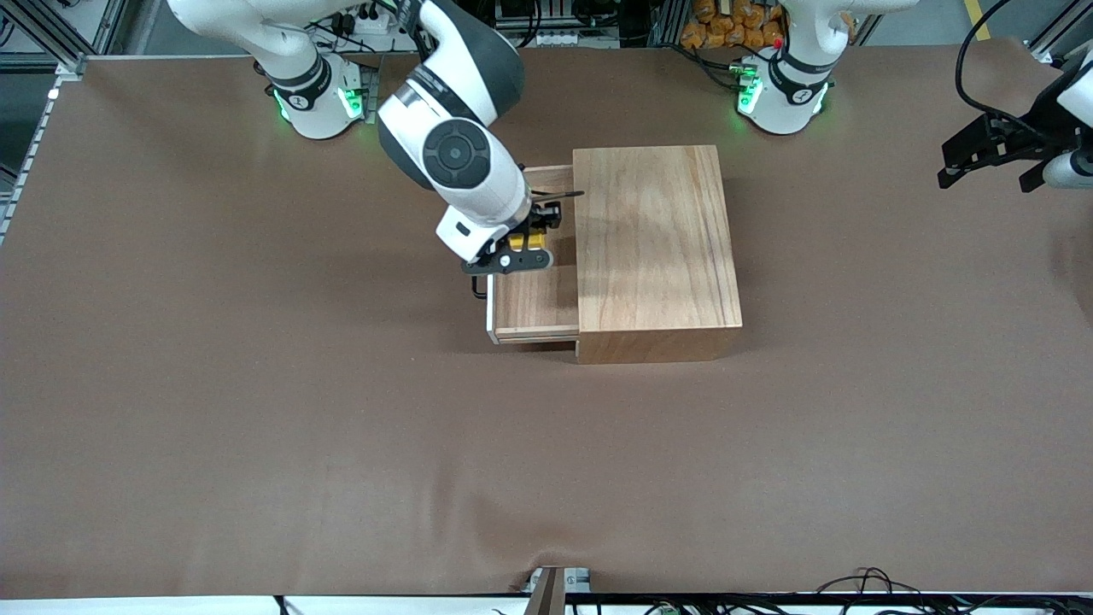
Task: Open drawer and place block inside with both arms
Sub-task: 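Carry the yellow cube with the right gripper over the open drawer, then lower the cube into the drawer and open the right gripper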
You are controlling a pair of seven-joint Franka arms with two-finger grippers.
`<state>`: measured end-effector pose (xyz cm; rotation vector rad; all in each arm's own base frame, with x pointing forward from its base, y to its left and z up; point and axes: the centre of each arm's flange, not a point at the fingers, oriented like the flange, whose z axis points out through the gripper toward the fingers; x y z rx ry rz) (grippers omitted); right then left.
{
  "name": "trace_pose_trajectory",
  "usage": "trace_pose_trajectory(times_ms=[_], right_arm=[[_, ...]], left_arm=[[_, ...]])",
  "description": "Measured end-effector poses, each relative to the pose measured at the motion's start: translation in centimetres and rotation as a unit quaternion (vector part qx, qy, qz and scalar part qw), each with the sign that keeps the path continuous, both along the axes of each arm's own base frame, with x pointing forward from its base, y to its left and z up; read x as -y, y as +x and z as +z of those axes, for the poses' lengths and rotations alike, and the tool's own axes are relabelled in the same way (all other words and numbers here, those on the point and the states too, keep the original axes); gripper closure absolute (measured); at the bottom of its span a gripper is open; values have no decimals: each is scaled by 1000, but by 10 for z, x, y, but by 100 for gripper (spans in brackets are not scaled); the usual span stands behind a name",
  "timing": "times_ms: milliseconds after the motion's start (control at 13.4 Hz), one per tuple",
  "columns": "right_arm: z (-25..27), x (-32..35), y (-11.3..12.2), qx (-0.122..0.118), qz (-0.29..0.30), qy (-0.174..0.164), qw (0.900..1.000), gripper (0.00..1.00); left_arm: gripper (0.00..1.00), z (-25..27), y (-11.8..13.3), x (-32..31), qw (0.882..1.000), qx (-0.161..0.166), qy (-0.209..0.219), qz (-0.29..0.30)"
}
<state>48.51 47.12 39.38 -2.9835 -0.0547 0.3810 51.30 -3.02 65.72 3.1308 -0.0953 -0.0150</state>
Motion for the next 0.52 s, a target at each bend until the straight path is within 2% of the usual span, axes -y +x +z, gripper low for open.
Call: trace_pose_trajectory(times_ms=[446,521], right_arm=[[-43,-2,-3,0,-18,-19,1000,44],[-45,-2,-2,-1,-30,-21,999,39]], left_arm=[[0,-4,0,0,1000,-4,0,0],[0,-5,0,0,1000,-5,0,0]])
